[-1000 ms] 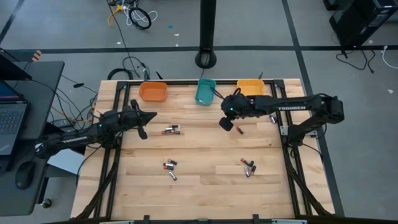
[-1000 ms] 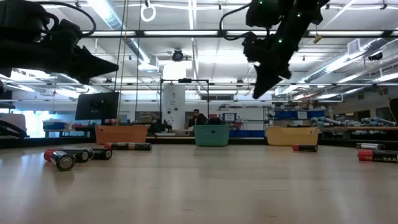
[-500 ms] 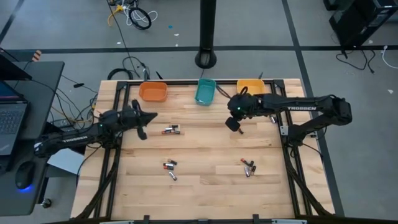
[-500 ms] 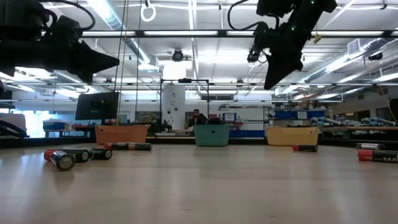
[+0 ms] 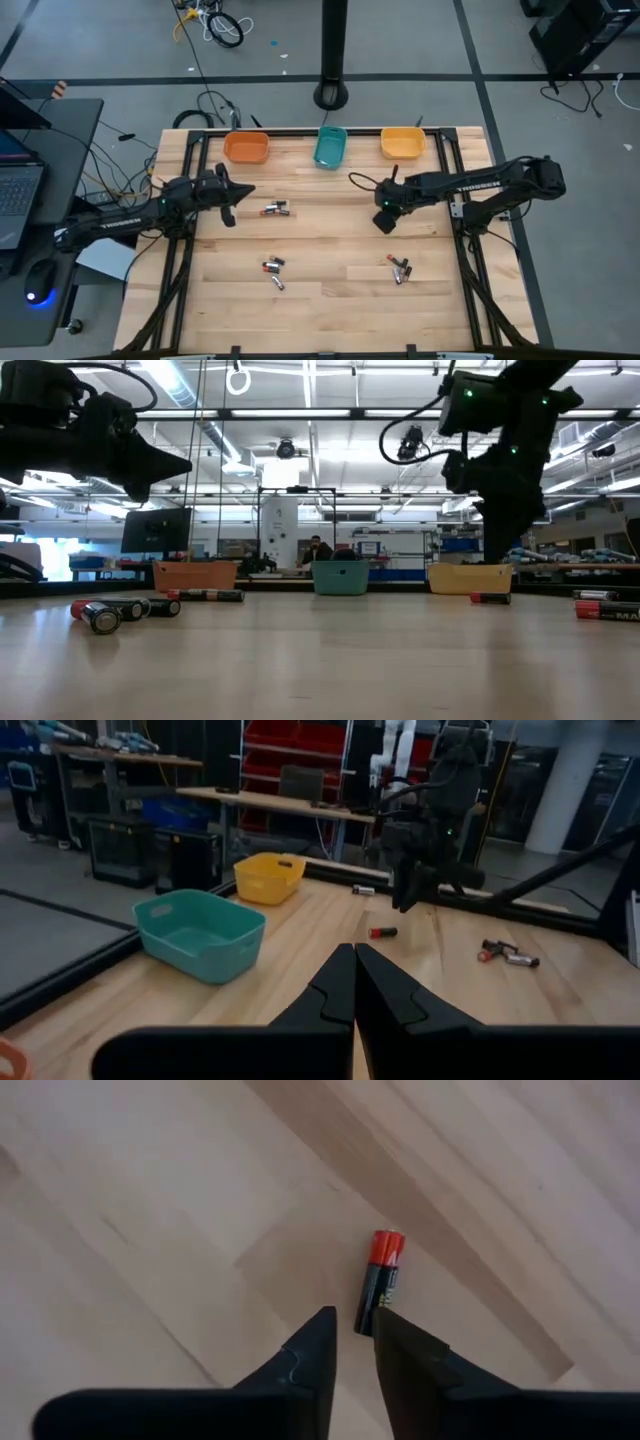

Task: Sort batteries
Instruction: Put the red-black battery into the yellow bin, then put the brown-black battery in the orange bin

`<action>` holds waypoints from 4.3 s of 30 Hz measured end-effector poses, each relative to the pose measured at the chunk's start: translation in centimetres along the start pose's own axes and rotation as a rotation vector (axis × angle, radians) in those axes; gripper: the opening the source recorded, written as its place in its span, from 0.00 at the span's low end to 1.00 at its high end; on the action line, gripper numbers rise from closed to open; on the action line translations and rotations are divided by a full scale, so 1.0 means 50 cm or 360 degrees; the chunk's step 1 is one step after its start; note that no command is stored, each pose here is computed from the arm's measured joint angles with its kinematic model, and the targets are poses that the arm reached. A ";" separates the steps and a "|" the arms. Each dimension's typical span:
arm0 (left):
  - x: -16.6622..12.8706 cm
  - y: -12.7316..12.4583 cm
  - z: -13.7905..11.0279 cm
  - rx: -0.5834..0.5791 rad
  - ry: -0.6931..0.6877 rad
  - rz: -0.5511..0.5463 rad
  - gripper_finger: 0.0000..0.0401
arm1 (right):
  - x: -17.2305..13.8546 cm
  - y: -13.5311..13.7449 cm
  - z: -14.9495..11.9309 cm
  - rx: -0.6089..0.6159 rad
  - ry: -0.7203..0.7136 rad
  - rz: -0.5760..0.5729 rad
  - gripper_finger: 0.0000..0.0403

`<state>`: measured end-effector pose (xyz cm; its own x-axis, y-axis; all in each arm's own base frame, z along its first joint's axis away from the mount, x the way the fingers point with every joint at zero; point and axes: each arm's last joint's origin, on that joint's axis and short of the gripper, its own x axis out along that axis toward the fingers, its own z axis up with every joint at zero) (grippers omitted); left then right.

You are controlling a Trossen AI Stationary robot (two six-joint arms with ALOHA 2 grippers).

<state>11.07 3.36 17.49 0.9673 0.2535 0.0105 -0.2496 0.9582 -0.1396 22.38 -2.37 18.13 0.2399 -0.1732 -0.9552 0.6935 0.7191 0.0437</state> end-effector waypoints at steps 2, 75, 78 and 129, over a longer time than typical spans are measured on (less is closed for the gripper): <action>0.001 0.000 -0.003 -0.0001 0.0024 0.0003 0.03 | 0.010 0.002 -0.010 0.0017 -0.0009 0.0013 0.25; 0.065 0.004 0.037 0.0041 0.0215 0.0186 0.03 | 0.038 -0.423 0.245 0.0775 -0.0180 -0.0253 0.44; 0.072 0.001 0.055 0.0050 0.0345 0.0182 0.03 | -0.013 -0.404 0.253 0.0617 -0.0181 -0.0243 0.44; 0.315 -0.042 0.021 0.0328 0.1596 -0.0435 0.27 | -0.109 -0.025 0.086 -0.0399 -0.0699 0.0202 0.04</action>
<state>26.80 5.49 18.99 0.5631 -0.1093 -0.8191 0.0704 0.9940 -0.0842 23.12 -5.22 24.55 0.6110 -0.3016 -0.7320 0.4696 0.8824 0.0284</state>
